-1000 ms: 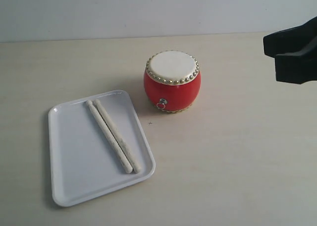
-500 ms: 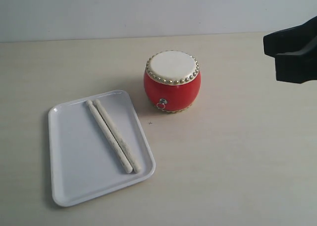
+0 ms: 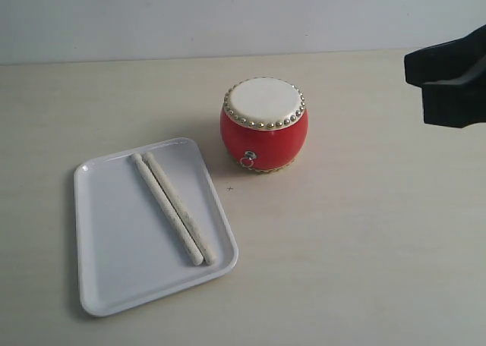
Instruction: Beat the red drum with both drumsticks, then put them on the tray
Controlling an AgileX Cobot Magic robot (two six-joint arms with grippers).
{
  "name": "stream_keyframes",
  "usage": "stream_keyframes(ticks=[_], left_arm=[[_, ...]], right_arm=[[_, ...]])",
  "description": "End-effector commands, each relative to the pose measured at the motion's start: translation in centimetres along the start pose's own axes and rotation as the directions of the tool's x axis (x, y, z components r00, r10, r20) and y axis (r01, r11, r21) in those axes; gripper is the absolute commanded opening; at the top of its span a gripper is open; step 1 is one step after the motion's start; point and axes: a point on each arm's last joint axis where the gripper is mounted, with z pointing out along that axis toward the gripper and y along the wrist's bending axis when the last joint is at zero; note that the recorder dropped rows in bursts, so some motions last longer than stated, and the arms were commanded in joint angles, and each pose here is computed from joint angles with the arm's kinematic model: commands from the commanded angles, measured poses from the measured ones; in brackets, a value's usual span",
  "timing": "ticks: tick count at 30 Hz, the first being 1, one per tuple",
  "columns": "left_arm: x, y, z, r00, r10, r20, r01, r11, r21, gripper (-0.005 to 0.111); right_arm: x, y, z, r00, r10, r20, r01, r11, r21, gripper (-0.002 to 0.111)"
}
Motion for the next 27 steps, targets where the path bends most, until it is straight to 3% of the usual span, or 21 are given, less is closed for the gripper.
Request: stream_keyframes(ticks=[1,3,5,8,9,14,16,27], left_arm=[[3.5,1.0,-0.4,0.994,0.038,0.104,-0.032,0.998,-0.057,0.000],[5.7,1.2,-0.5,0.997,0.019,0.079,-0.014,0.998,-0.059,0.000],[6.3,1.2,-0.8,0.996,0.025,0.085,-0.020,0.998,-0.058,0.000],[6.1,1.1,-0.9,0.978,0.179,0.109,-0.173,0.983,-0.063,0.000],[6.0,1.1,-0.9,0.977,0.181,0.114,-0.175,0.983,-0.063,0.000],[6.0,1.1,-0.9,0.988,0.091,0.121,-0.086,0.995,-0.050,0.000],[6.0,1.1,-0.9,0.992,-0.034,0.123,0.039,0.999,-0.038,0.000],[6.0,1.1,-0.9,0.991,-0.045,0.123,0.049,0.998,-0.036,0.000]], right_arm=[[0.0,0.0,-0.2,1.000,-0.007,0.017,0.007,1.000,-0.003,0.000],[0.0,0.0,-0.2,1.000,-0.007,0.017,0.007,1.000,-0.003,0.000],[0.0,0.0,-0.2,1.000,-0.007,0.017,0.007,1.000,-0.003,0.000],[0.0,0.0,-0.2,1.000,-0.007,0.017,0.007,1.000,-0.003,0.000],[0.0,0.0,-0.2,1.000,-0.007,0.017,0.007,1.000,-0.003,0.000],[0.0,0.0,-0.2,1.000,-0.007,0.017,0.007,1.000,-0.003,0.000],[0.0,0.0,-0.2,1.000,-0.007,0.017,0.007,1.000,-0.003,0.000],[0.0,0.0,-0.2,1.000,-0.007,0.017,0.007,1.000,-0.003,0.000]])
